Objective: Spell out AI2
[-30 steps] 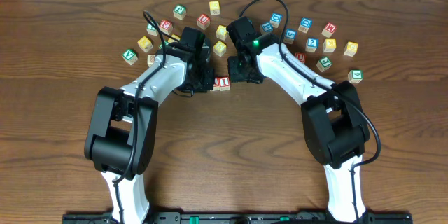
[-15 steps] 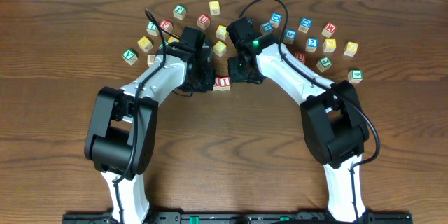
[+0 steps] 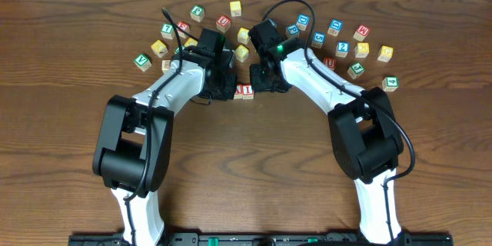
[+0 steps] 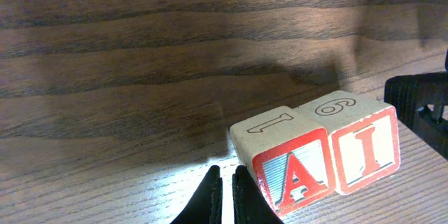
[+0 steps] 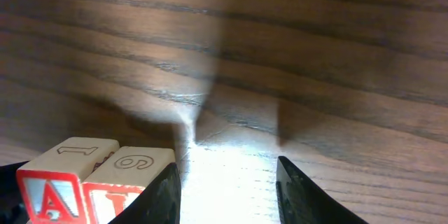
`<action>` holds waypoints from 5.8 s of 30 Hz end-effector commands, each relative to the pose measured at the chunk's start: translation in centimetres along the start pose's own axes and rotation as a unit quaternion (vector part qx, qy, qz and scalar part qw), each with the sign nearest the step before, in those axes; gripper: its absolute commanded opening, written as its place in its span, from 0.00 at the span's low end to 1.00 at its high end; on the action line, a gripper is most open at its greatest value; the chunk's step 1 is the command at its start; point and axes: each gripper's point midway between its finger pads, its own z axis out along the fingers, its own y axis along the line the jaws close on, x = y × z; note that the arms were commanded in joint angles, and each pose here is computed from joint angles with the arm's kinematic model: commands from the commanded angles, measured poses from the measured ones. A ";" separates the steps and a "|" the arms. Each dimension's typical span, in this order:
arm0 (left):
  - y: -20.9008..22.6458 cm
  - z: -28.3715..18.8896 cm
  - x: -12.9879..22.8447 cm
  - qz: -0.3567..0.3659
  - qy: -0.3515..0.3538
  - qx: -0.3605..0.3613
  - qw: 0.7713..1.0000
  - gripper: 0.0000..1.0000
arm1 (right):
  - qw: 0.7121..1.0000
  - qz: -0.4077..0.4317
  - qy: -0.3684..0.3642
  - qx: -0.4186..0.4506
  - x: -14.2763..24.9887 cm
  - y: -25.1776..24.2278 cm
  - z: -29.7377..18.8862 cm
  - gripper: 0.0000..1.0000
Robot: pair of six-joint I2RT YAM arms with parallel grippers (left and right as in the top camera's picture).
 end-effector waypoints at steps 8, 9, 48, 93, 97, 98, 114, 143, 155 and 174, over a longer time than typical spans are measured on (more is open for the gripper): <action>0.2 0.3 0.5 0.009 0.008 0.001 1.000 0.08 | 1.000 -0.001 0.011 0.003 0.8 0.2 0.6 0.35; 0.1 0.3 0.5 0.009 0.008 0.001 1.000 0.08 | 1.000 0.000 0.013 0.004 0.8 0.1 0.6 0.34; 0.1 0.3 0.5 0.009 0.008 0.001 1.000 0.08 | 0.995 -0.053 0.063 -0.059 4.1 4.4 0.4 0.05; 0.1 0.3 0.6 -0.022 0.010 0.001 1.000 0.08 | 0.996 -0.011 0.011 -0.093 -0.3 1.3 -0.2 0.02; 0.1 0.3 0.6 -0.022 0.010 0.001 1.000 0.08 | 0.995 -0.018 0.006 -0.098 0.0 1.9 0.4 0.02; 0.1 0.3 0.6 -0.022 0.009 0.001 1.000 0.08 | 0.995 -0.020 0.005 -0.099 0.1 2.1 0.5 0.02; 0.1 0.3 0.4 -0.021 0.007 0.001 1.000 0.07 | 0.994 -0.030 0.014 -0.101 1.3 3.1 1.0 0.02; 0.1 0.3 0.4 -0.019 0.006 0.001 1.000 0.08 | 0.995 -0.021 0.024 -0.099 2.0 3.8 1.1 0.02; 1.3 -0.3 -0.1 -0.033 -0.001 -0.002 0.999 0.08 | 0.995 -0.006 0.025 -0.094 1.5 2.4 0.9 0.02; 4.3 -7.4 -2.7 -0.057 -0.055 -0.020 0.997 0.08 | 0.998 0.021 -0.015 -0.060 -0.8 -1.7 -4.0 0.03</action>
